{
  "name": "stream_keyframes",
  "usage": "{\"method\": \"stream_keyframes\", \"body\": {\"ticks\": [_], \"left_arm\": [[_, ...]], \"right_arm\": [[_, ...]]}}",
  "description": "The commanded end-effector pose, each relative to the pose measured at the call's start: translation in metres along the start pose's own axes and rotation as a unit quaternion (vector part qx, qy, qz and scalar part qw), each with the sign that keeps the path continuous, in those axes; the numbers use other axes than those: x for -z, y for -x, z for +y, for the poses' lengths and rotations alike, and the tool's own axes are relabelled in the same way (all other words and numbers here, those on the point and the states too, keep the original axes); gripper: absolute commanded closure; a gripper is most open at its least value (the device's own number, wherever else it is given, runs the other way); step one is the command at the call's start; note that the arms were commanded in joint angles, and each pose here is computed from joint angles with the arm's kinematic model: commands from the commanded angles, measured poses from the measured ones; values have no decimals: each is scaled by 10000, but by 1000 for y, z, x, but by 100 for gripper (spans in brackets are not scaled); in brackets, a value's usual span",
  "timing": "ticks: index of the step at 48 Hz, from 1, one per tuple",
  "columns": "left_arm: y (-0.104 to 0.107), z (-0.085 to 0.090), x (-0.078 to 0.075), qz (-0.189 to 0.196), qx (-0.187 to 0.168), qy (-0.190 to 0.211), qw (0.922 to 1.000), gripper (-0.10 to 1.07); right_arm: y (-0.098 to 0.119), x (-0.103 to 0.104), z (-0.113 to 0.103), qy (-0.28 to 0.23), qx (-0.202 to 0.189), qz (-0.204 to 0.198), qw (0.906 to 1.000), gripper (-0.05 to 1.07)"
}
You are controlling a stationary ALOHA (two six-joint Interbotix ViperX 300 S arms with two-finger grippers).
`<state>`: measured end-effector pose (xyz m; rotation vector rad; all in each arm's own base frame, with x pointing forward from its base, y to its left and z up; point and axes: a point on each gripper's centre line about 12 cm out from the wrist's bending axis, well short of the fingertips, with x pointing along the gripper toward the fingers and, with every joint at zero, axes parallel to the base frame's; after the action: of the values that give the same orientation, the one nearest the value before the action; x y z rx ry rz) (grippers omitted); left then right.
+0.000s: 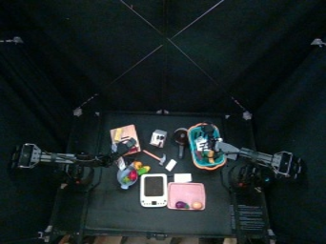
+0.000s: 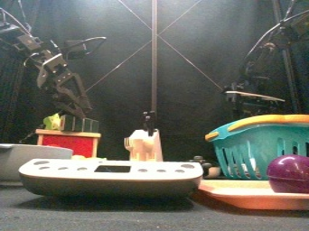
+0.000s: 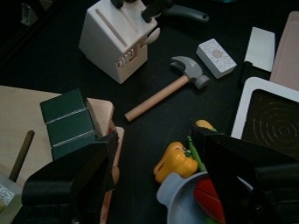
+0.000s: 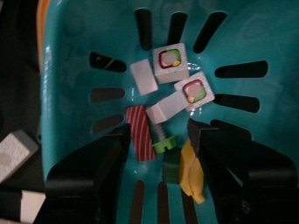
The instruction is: Pick up and place green screw in plate
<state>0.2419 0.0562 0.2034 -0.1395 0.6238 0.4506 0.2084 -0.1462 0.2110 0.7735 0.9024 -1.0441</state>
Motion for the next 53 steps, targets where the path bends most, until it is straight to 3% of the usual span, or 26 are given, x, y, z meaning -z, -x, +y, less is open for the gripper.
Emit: {"method": "stream_keyframes", "body": {"ticks": [1,11,16,29,38,53], "left_arm": [[0,0,-4,-50,3,16,10000,-1],[1,-1,-8,-104,34,79,9999,-1],[1,-4,-10,-146,132,57,9998,-1],[0,-9,-4,-141,393,50,9991,-1],[0,-9,-3,-81,382,202,9990,-1],[-1,-3,-4,-58,290,398,9988,-1]], "right_arm": [[13,-10,-2,31,-206,-95,9997,15],[9,-2,-12,715,-60,490,9962,15],[5,-2,-20,955,6,599,9936,15],[-10,1,-34,966,91,685,9929,15],[-24,12,-35,945,121,925,9911,15],[-37,11,-29,916,-27,834,9923,15]]}}
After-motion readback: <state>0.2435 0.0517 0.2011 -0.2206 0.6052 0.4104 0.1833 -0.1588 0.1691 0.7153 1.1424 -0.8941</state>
